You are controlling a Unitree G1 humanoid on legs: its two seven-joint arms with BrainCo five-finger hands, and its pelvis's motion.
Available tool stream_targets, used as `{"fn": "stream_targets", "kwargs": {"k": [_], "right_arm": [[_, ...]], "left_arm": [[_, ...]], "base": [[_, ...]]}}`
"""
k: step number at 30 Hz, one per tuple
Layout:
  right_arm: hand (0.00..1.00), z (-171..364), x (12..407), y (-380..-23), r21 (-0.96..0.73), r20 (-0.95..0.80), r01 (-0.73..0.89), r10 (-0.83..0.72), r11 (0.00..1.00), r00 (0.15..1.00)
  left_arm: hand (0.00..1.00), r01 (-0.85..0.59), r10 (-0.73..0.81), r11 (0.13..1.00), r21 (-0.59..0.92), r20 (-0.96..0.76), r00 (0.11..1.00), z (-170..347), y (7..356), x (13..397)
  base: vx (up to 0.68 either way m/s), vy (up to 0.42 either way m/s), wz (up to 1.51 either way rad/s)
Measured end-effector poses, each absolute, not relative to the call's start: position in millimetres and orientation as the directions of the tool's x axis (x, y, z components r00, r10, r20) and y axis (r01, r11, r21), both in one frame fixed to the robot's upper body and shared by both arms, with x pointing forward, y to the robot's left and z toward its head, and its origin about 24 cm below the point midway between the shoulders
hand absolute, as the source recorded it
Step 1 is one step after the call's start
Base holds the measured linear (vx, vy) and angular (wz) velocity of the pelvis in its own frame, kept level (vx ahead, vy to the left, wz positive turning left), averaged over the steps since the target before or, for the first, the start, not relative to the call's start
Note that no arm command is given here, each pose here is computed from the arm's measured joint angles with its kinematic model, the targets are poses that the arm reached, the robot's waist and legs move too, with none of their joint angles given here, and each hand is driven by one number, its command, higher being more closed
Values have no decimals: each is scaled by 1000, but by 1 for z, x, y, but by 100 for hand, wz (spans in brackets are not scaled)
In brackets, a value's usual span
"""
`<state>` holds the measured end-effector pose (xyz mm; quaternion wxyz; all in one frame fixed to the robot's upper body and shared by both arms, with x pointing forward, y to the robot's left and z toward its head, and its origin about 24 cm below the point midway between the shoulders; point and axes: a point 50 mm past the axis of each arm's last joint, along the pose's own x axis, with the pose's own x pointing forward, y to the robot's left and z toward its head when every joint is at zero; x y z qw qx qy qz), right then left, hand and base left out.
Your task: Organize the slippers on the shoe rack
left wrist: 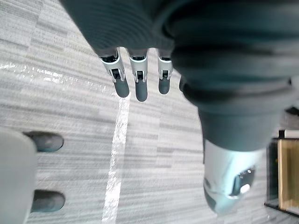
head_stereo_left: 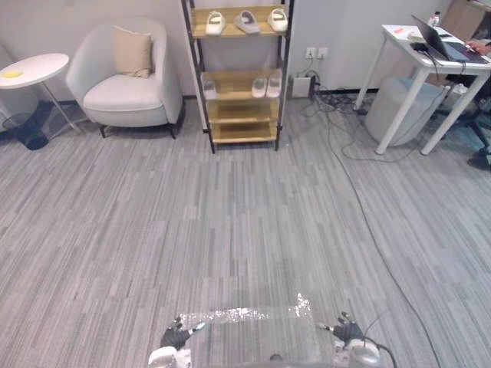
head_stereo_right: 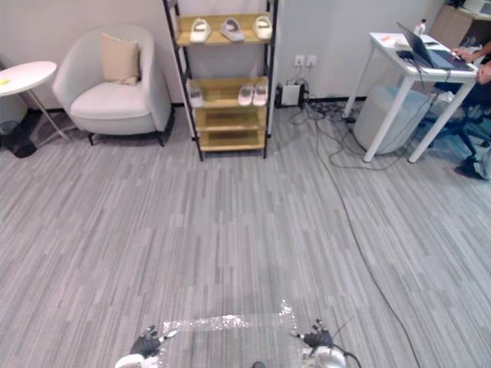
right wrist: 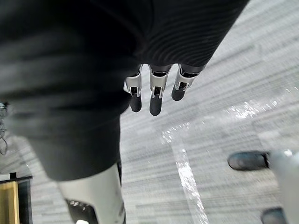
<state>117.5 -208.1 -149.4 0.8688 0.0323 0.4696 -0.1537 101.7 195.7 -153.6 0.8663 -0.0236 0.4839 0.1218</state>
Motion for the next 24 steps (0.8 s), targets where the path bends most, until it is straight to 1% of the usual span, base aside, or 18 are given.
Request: {"fn": "stream_targets", "kwargs": {"k": [16, 24], "right_arm": [[0, -155, 111, -193, -53, -853, 276, -187, 960, 486], [0, -155, 113, -190, -44, -853, 256, -170, 966, 493]], "left_arm": [[0, -176, 142, 983, 61, -857, 496, -156, 188, 103], [0, -168, 142, 984, 66, -855, 498, -156, 189, 103]], "base": [[-15, -4, 0], [-28, -7, 1]]}}
